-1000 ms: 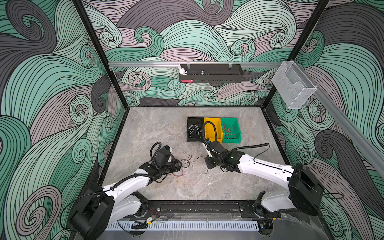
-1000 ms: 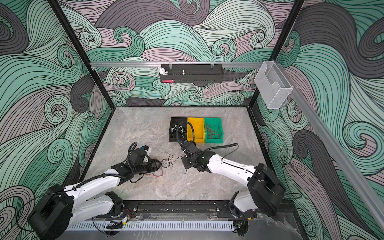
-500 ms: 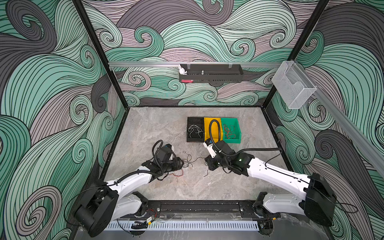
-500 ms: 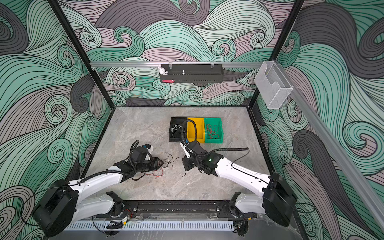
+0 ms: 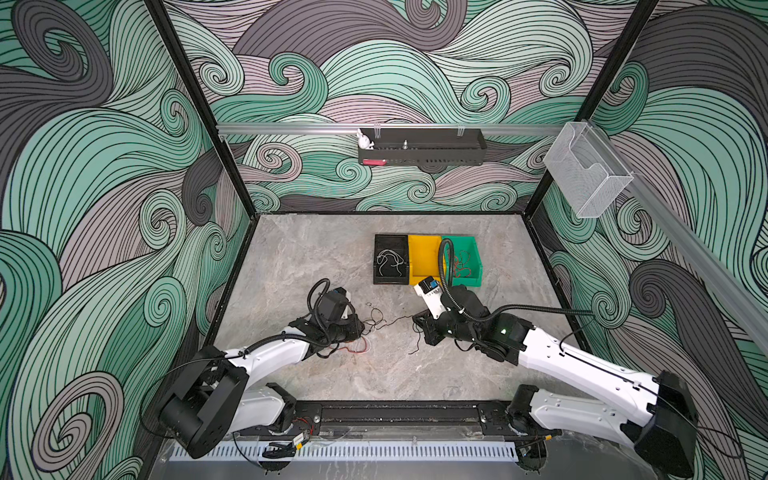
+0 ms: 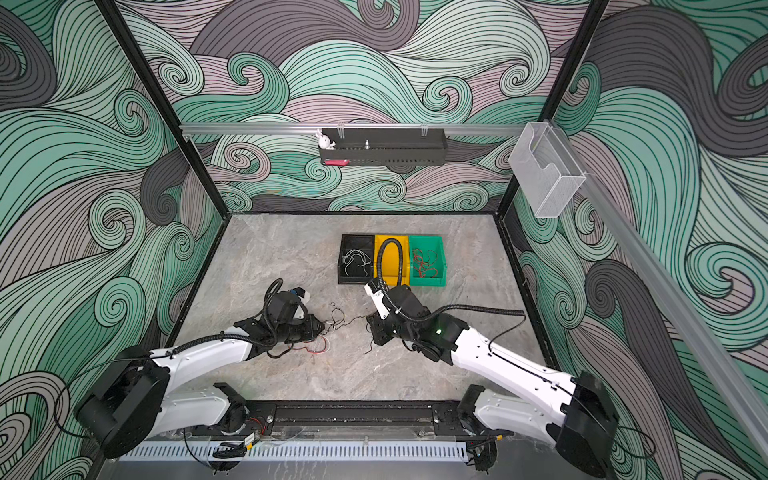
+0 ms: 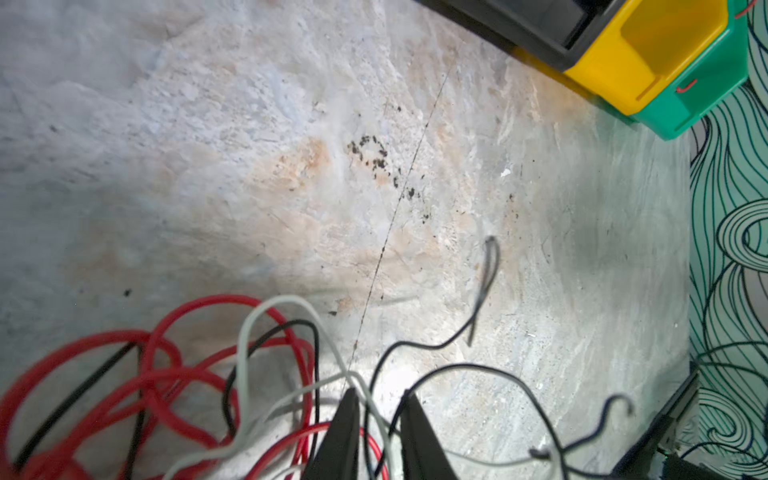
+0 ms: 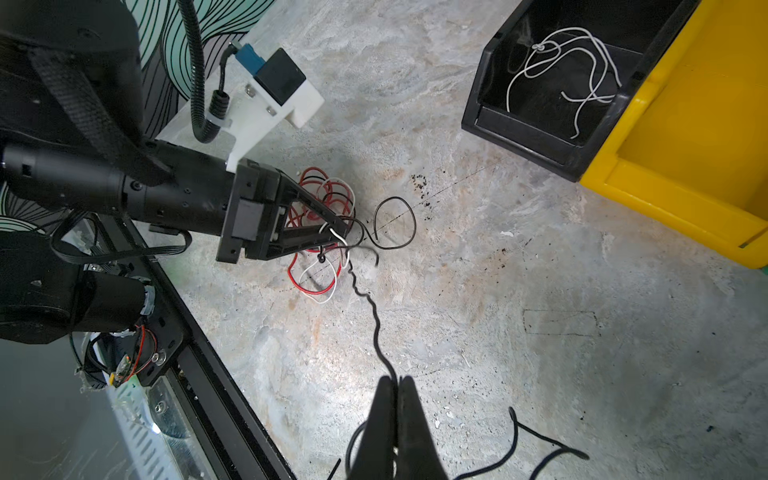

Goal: Untangle the cables

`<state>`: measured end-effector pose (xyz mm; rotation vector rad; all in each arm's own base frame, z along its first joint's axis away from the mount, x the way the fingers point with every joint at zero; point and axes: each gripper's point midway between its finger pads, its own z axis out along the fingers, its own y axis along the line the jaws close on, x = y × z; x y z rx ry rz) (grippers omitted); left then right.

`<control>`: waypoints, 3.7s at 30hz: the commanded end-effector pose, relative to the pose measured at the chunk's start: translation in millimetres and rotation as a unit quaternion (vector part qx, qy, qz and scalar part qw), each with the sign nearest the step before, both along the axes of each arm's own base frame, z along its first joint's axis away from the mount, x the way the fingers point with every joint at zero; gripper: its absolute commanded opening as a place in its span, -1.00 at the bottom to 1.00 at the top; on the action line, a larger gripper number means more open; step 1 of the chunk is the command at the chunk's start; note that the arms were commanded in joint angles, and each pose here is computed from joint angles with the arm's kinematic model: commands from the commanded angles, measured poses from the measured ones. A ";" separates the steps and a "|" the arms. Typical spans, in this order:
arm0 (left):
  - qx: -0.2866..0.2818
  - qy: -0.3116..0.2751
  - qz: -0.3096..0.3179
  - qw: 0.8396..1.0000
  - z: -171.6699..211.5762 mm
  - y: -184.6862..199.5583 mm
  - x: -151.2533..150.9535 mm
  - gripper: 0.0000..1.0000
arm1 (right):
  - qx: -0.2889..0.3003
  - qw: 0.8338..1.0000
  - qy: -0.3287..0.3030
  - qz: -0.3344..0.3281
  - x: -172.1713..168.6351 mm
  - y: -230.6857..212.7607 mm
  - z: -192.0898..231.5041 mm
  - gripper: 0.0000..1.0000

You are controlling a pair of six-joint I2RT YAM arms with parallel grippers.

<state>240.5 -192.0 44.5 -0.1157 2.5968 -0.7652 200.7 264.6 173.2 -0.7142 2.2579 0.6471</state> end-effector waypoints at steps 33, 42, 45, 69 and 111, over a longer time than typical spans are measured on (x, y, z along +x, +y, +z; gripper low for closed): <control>0.013 -0.037 -0.001 0.999 25.5 20.2 -6.7 -0.48 | 0.020 0.992 0.088 -0.091 19.8 -41.6 -37.5 -1.00; -0.054 -0.104 -0.046 0.992 69.4 -2.9 -2.4 0.12 | 0.033 0.996 0.080 -0.039 7.5 -12.6 -25.5 -1.00; -0.098 -0.084 -0.044 0.991 71.6 -17.0 -4.1 0.13 | 0.042 0.996 0.071 -0.031 6.4 -8.5 -19.1 -1.00; -0.143 -0.008 0.096 0.985 27.0 -60.4 12.2 0.16 | 0.078 0.996 0.042 0.006 -7.2 -2.4 3.9 -1.00; -0.068 -0.002 0.081 0.994 2.2 -34.7 -5.8 -1.00 | -0.025 0.977 -0.019 -0.210 55.3 -95.1 -14.2 -1.00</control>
